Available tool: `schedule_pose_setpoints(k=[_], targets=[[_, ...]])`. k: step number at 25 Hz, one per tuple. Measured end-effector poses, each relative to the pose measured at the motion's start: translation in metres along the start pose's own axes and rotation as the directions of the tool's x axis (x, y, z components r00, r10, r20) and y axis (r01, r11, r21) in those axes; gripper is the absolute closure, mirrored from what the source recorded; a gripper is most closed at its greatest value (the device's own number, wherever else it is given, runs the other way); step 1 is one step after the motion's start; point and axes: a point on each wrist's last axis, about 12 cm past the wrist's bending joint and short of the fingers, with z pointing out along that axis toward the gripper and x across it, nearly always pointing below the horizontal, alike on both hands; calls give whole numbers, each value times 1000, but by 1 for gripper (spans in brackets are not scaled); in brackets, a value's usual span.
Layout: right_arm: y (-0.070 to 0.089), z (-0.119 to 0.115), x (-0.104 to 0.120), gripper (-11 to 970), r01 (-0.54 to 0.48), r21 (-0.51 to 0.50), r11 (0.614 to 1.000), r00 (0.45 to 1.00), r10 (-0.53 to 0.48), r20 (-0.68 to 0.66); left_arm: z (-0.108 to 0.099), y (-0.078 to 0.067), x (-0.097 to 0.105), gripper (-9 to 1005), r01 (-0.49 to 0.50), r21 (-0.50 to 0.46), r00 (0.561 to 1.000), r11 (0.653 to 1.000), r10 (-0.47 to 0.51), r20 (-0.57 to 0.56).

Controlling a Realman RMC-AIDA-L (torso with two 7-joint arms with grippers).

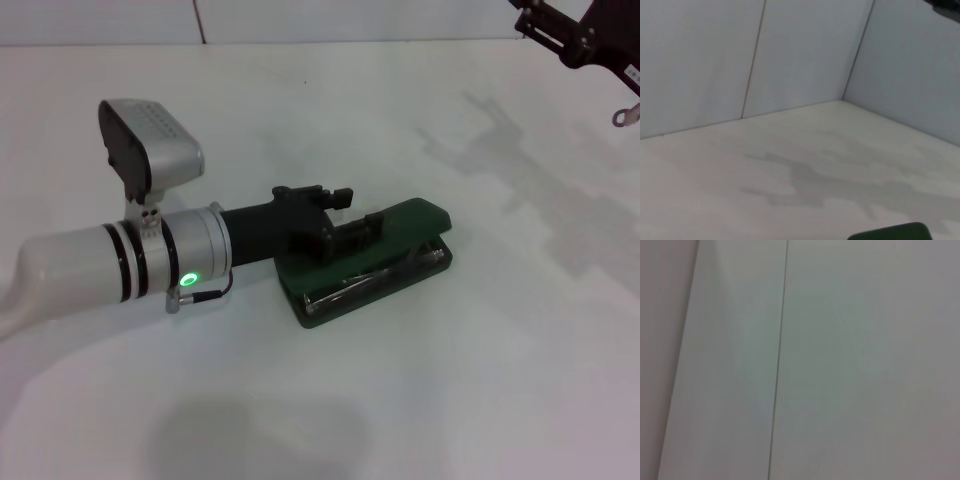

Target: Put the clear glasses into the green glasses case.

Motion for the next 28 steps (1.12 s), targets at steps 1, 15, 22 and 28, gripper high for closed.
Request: schedule_pose_setpoints(k=[1,15,22,28], targets=[[0,0,0,59,0,0,1000,1000,0,0,0,0,2,356,-5,-3,1000,1000,5,-4],[1,13,1,59,8,-24,1000,999,-9,-31,-23,-6,7,312,-45,-14,982,999,47,182],[4,26,-15,59,-64,-327,943,988,12,-157,-77,-3,0,290,-99,-5,906,995,92,414],[16,32,-27,59,-135,-638,758,954,-75,-291,-103,-4,5,272,-100,31,890,994,76,449]])
